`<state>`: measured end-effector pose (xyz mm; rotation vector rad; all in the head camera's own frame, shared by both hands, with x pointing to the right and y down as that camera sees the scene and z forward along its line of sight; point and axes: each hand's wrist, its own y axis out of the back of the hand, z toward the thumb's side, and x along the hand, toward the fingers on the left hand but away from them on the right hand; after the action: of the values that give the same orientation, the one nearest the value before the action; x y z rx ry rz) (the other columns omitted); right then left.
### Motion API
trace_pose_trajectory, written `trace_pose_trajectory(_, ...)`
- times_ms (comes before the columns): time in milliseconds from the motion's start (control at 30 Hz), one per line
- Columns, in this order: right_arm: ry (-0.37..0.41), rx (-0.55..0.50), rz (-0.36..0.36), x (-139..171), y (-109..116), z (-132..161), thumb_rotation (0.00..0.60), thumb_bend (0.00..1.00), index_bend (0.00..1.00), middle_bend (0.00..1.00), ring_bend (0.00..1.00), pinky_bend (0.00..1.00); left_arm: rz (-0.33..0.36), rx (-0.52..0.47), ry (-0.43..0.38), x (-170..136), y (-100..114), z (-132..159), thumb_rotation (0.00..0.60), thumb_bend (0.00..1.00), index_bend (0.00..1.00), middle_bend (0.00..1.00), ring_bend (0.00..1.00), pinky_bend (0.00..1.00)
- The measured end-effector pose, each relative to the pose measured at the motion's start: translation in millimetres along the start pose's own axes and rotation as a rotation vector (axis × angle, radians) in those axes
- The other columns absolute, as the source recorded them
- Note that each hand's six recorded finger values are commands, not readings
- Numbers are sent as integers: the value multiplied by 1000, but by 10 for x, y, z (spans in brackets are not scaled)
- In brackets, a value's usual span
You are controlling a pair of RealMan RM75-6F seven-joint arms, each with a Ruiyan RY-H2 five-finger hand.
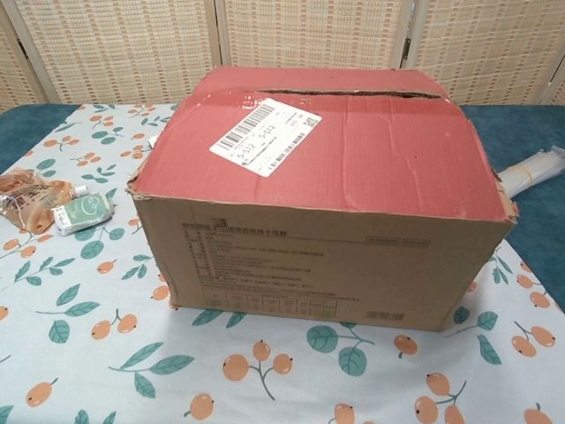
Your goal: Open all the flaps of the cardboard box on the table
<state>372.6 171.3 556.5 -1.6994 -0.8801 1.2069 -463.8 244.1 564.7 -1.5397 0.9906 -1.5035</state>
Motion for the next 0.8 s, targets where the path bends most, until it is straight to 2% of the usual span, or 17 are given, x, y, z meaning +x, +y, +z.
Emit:
trace_pose_trajectory(133, 67, -32, -28, -271, 273, 196, 600, 301, 0, 0, 0, 0, -1, -16, 12, 27, 9, -43, 600, 405, 0, 0, 0, 0)
trace_pose_trajectory(233, 89, -34, -39, -474, 438, 329, 600, 301, 0, 0, 0, 0, -6, -33, 17, 48, 7, -72, 600, 405, 0, 0, 0, 0)
trace_pose_trajectory(400, 100, 10, -38, -774, 553, 524, 600, 301, 0, 0, 0, 0, -37, -64, 43, 104, -34, -185, 600, 406, 0, 0, 0, 0)
trace_pose_trajectory(600, 121, 45, -30, -1070, 503, 795, 600, 301, 0, 0, 0, 0, -18, -93, 37, 135, 8, -240, 600, 406, 0, 0, 0, 0)
trace_pose_trajectory(800, 132, 19, 24, -1317, 275, 1036, 600, 301, 0, 0, 0, 0, -15, -102, 27, 133, 15, -257, 600, 406, 0, 0, 0, 0)
